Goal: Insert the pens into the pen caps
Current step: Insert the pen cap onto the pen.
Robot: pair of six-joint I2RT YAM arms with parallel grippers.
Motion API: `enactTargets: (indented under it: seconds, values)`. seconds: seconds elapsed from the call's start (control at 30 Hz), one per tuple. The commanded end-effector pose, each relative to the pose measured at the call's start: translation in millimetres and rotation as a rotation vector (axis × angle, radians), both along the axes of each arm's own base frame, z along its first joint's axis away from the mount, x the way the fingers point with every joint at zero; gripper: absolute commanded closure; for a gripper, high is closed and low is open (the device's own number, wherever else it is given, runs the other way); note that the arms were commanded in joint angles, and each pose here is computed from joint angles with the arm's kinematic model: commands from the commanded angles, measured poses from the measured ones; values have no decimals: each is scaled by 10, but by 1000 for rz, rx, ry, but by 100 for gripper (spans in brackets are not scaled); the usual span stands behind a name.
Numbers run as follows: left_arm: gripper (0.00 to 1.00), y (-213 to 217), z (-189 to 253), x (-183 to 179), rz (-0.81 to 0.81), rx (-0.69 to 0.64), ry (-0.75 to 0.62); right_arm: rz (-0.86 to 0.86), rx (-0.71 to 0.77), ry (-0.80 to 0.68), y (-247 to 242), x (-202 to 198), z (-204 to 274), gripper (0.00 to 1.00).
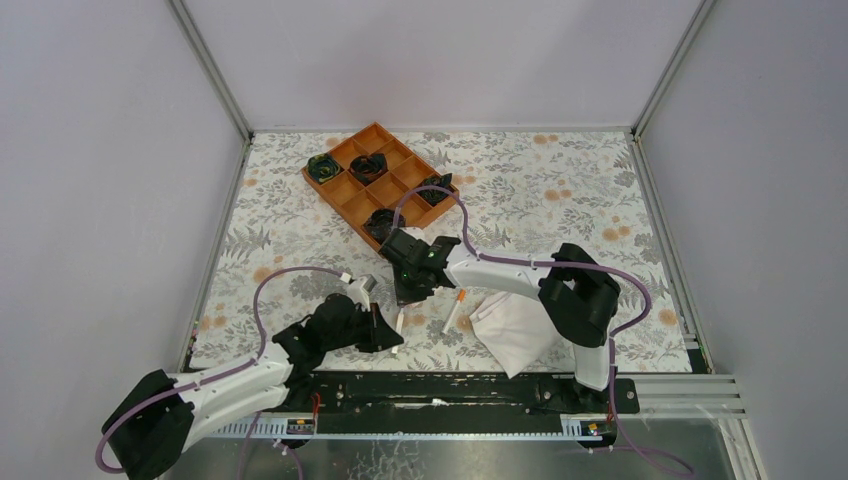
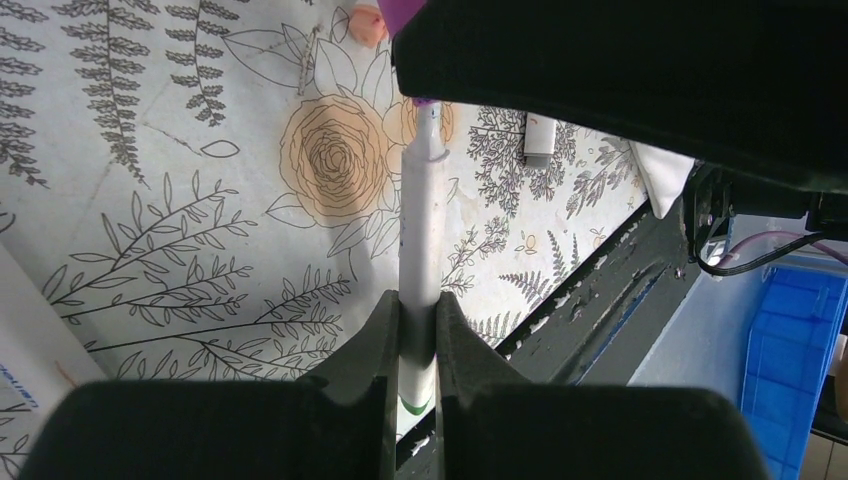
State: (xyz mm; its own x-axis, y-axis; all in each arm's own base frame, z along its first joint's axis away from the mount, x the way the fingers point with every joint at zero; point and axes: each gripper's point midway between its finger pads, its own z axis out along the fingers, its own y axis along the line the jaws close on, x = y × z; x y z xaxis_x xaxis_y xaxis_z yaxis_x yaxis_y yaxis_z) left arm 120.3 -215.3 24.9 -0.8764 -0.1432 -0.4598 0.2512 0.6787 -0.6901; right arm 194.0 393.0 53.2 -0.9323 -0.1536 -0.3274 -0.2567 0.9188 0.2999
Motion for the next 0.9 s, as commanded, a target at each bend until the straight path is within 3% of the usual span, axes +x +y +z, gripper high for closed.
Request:
enactTargets:
  seconds: [0.0,0.53,0.87]
  values:
    - [100,-36,183,170,54,-46,-47,41,31,-14,10,-168,188,100]
    - [100,-17,185,185,81,-75,-2,44,45,-79,39,-161,262,100]
    - [100,-59,341,306,93,-153,-49,54,32,-56,47,-299,170,100]
